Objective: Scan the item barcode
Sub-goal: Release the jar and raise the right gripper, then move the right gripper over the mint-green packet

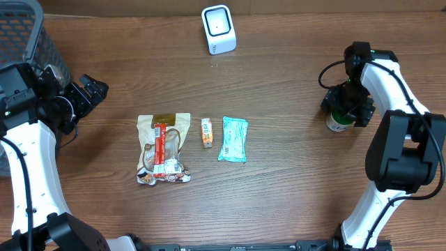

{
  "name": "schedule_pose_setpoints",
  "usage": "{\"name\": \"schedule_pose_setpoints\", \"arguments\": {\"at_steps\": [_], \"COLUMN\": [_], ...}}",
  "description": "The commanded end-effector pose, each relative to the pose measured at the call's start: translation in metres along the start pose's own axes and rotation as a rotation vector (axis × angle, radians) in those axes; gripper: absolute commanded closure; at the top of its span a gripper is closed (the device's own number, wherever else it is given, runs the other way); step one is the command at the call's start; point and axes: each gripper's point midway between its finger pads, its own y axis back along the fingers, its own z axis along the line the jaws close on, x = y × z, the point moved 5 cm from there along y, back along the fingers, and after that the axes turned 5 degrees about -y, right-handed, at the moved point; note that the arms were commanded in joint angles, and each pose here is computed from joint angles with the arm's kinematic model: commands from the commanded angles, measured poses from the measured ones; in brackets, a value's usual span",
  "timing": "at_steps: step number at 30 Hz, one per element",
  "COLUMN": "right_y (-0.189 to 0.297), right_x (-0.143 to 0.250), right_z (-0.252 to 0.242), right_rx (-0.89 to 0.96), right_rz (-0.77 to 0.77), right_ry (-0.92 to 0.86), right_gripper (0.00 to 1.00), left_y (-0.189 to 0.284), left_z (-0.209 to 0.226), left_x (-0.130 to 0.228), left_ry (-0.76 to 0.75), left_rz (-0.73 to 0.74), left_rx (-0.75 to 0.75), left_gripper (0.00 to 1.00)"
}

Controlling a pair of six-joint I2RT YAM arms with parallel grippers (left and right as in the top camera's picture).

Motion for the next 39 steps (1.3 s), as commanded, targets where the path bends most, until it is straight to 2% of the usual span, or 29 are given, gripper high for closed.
{"name": "schedule_pose_setpoints", "arguments": {"at_steps": [1,9,15,20,27,31,39], "right_y": [0.019,0.107,0.139,0.141,0.127,0.109,0.078], "right_x": [-0.007,-0.017,0.016,0.049,0.1,0.146,0.217], "right_z": [-0.001,0.006,0.043,0.078,0.125,0.159,0.202], "right_rx": [-0.012,-0.123,-0.346,-0.461,-0.45,-0.442,-0.464], "right_rz": [-0.03,-0.149,-0.068,0.015,0.037,0.048,0.044], "right_ry": [-0.008,0.035,0.233,0.353,0.519,0.646,0.761], "right_gripper": [0.14,0.14,0.21,0.25,0.25,0.25,0.24], "left_y": [0.007,0.007,0.007,0.007,0.007,0.007,0.007], "left_z": [-0.003,-0.003,-0.003,-0.003,-0.003,-0.003,-0.003], "left_x": [-0.003,-0.003,-0.003,-0.003,-0.003,-0.003,-0.003], "left_ry": [-0.003,-0.003,-0.004,-0.003,-0.004,-0.003,-0.004], "left_rz": [-0.022,-0.022,-0.022,-0.022,-0.022,-0.022,-0.022], "left_rx": [0.005,0.005,0.005,0.005,0.005,0.005,0.005], "left_gripper": [0.01,0.0,0.0,0.0,0.0,0.01,0.0]}}
